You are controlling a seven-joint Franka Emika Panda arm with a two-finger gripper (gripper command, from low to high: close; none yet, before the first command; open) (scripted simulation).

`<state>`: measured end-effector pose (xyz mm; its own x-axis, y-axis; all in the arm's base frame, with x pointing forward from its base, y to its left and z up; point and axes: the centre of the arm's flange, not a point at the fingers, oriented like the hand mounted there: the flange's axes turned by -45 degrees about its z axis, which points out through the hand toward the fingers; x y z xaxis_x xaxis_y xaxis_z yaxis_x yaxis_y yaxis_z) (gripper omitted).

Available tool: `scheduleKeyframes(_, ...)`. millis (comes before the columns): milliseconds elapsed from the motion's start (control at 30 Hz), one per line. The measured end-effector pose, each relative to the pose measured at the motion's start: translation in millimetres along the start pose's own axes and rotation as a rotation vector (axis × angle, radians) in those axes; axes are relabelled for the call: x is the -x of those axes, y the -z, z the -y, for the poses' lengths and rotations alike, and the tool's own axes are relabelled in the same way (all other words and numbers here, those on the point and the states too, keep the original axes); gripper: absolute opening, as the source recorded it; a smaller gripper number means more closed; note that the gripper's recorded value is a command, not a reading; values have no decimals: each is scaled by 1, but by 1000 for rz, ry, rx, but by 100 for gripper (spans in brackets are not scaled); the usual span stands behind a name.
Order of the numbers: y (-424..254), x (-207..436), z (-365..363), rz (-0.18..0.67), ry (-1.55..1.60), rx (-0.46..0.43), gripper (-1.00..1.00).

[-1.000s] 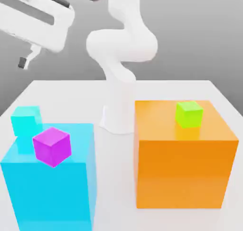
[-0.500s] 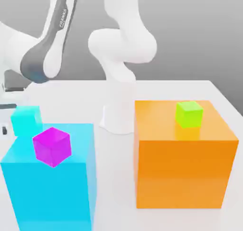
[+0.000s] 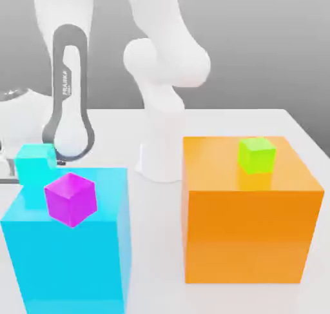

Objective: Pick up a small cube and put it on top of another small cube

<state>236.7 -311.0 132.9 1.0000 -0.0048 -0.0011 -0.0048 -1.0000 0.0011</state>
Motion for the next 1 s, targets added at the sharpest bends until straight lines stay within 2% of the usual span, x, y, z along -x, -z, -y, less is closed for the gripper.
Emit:
scheduleKeyframes(167, -1, 0, 0, 0, 0, -2, -100)
scheduleKeyframes(367, 51, 0, 0, 0, 0, -2, -100)
scheduleKeyframes(733, 229, -87, -10, -53, 134, 127, -100)
scheduleKeyframes(1000, 320, -135, 54, -35, 32, 55, -100)
